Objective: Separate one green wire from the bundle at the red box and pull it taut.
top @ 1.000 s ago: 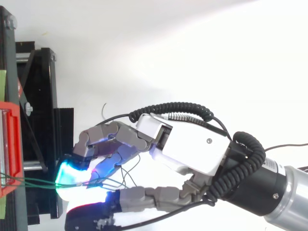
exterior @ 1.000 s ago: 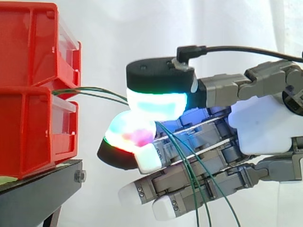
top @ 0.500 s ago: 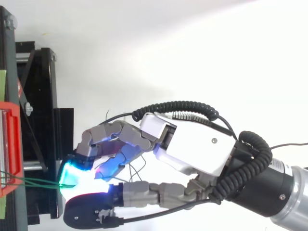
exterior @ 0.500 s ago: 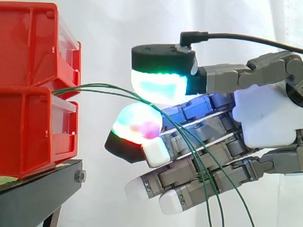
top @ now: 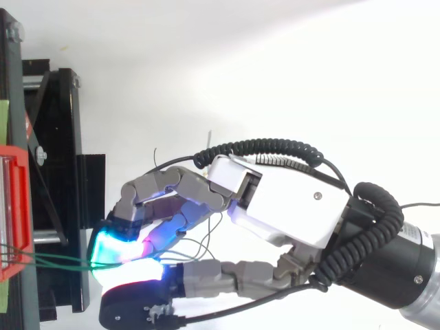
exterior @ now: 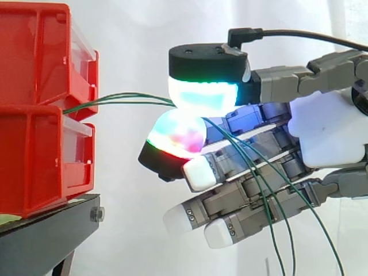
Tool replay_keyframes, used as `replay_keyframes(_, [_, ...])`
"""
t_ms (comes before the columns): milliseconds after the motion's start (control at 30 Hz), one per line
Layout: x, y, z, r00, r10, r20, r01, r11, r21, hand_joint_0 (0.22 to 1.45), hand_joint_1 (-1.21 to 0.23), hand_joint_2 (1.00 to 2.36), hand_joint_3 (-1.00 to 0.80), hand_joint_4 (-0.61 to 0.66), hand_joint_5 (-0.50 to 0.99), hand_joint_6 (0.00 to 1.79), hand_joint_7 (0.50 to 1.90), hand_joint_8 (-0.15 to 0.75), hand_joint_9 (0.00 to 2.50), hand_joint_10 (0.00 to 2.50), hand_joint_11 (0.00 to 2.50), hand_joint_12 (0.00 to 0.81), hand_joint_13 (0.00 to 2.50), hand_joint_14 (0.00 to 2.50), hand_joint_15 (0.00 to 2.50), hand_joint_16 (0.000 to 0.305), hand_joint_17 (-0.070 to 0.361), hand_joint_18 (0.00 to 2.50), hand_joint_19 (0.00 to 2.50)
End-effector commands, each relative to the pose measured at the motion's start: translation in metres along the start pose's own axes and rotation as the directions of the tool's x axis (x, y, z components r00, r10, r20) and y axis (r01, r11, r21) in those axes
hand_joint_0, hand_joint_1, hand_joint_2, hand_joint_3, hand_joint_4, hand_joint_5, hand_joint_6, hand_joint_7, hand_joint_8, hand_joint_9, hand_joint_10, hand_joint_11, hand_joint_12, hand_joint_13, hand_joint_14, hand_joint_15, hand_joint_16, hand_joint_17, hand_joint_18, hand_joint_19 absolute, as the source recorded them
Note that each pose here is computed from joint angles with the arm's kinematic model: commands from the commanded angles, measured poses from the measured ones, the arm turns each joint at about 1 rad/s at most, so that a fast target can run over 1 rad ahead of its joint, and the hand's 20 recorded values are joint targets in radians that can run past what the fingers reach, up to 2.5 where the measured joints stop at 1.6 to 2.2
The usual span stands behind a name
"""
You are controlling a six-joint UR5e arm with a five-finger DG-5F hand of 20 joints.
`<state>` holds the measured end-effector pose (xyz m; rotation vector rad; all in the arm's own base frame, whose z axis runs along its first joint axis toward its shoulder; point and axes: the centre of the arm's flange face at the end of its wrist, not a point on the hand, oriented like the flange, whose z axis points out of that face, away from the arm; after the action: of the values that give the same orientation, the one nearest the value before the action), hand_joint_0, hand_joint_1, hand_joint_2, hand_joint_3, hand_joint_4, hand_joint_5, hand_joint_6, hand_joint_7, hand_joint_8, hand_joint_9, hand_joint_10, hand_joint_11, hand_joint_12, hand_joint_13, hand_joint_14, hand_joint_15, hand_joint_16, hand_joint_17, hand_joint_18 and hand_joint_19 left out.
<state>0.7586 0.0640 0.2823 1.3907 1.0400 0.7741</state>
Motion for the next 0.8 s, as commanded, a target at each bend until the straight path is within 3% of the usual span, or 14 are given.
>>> replay_keyframes(0, [-0.0014, -0.0003, -0.0003, 1.0000, -0.005, 0.001, 0.005, 1.0000, 0.006, 0.55, -0.59, 1.01, -0.39, 0.12, -0.13, 0.91, 1.04, 0.266, 1.04, 0.02, 0.45, 0.350, 0.64, 0.01, 0.29, 0.050, 0.114, 0.56, 0.46])
replay_keyframes(67, [-0.0031, 0.0003, -0.0005, 1.0000, -0.008, 0.002, 0.008, 0.9999, 0.010, 0.57, -0.51, 1.01, -0.38, 0.12, -0.13, 0.90, 1.08, 0.267, 1.05, 0.01, 0.45, 0.347, 0.64, 0.01, 0.29, 0.050, 0.111, 0.55, 0.46])
replay_keyframes(200, [-0.0052, 0.0011, 0.0002, 1.0000, -0.007, 0.002, 0.007, 0.9999, 0.010, 0.58, -0.49, 1.01, -0.32, 0.11, -0.13, 0.90, 1.11, 0.268, 1.06, 0.01, 0.45, 0.348, 0.64, 0.01, 0.29, 0.049, 0.111, 0.55, 0.47])
replay_keyframes(400, [-0.0057, 0.0023, 0.0001, 1.0000, -0.005, 0.006, 0.005, 1.0000, 0.008, 0.59, -0.68, 1.01, -0.13, 0.13, -0.12, 0.91, 1.10, 0.308, 1.08, 0.01, 0.44, 0.399, 0.68, 0.01, 0.28, 0.060, 0.135, 0.63, 0.42])
replay_keyframes(633, [-0.0047, 0.0030, -0.0004, 1.0000, -0.007, 0.004, 0.007, 0.9999, 0.008, 0.60, -0.77, 1.01, -0.11, 0.07, -0.13, 0.92, 1.04, 0.298, 1.04, 0.02, 0.46, 0.383, 0.67, 0.01, 0.29, 0.059, 0.132, 0.61, 0.42])
replay_keyframes(767, [-0.0048, 0.0029, -0.0005, 1.0000, -0.008, 0.004, 0.008, 0.9999, 0.009, 0.62, -0.81, 1.01, -0.13, 0.04, -0.14, 0.93, 1.08, 0.281, 1.02, 0.02, 0.48, 0.363, 0.65, 0.01, 0.30, 0.055, 0.124, 0.58, 0.42])
